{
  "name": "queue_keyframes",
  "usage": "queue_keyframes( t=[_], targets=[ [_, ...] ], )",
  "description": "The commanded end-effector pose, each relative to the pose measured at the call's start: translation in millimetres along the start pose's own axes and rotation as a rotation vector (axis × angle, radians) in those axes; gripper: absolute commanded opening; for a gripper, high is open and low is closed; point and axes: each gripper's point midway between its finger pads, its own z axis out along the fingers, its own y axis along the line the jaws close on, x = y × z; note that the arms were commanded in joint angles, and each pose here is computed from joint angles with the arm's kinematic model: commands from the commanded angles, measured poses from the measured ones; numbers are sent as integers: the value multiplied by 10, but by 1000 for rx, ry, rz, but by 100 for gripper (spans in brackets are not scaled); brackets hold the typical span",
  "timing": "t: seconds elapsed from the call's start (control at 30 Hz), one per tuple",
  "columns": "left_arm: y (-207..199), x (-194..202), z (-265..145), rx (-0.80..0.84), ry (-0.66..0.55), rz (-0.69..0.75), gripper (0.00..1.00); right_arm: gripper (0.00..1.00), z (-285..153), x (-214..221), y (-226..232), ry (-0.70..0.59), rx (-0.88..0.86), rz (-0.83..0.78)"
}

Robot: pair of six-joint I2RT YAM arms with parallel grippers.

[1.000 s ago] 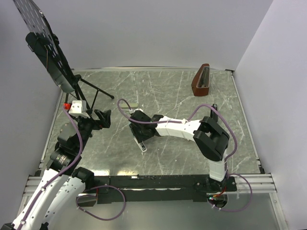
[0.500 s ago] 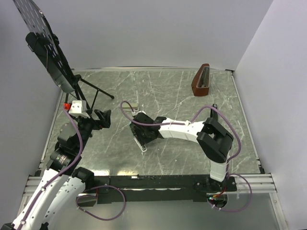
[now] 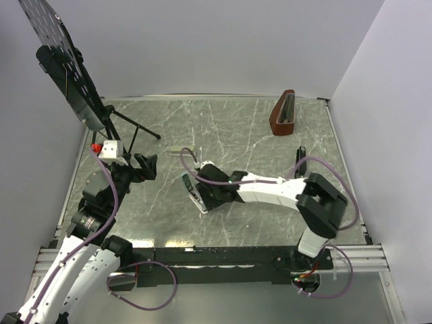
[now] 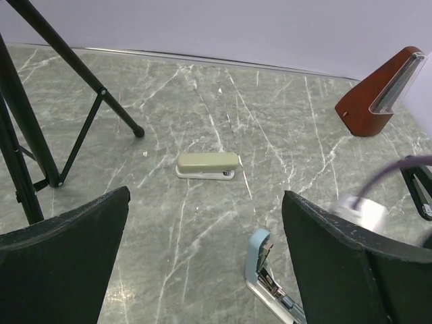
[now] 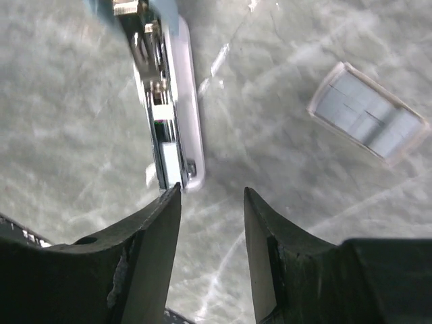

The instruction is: Load the staples into the stapler

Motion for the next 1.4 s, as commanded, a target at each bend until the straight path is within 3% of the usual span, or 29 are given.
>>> queue_keyframes(
  t=[0.0, 0.03, 0.1, 0.13, 0.27, 0.43, 0.87, 1.37],
  targets=[
    [-58, -89, 21, 31, -31, 1, 99, 50, -510, -399, 184, -291, -107, -20],
    [-67, -78, 24, 38, -28, 3, 99, 52, -494, -301, 126, -322, -110, -53],
    [-68, -74, 26, 41, -27, 6, 99, 55, -750, -549, 300, -513, -234, -85],
    [-80, -67, 31, 49, -23, 8, 99, 65, -678, -428, 257, -510, -237, -109],
    [-114, -56, 35, 73, -15, 13, 99, 63, -589, -362, 279, -447, -236, -125],
    [-189, -42, 26, 124, -11, 30, 99, 71, -382, -312, 426, -500, -315, -152],
    [-337, 65, 51, 221, 20, 57, 99, 72, 88, -95, 353, -548, -246, -180],
    [-393, 200, 99, 273, 54, 102, 100, 47, 235, -75, 187, -611, -167, -198]
  ],
)
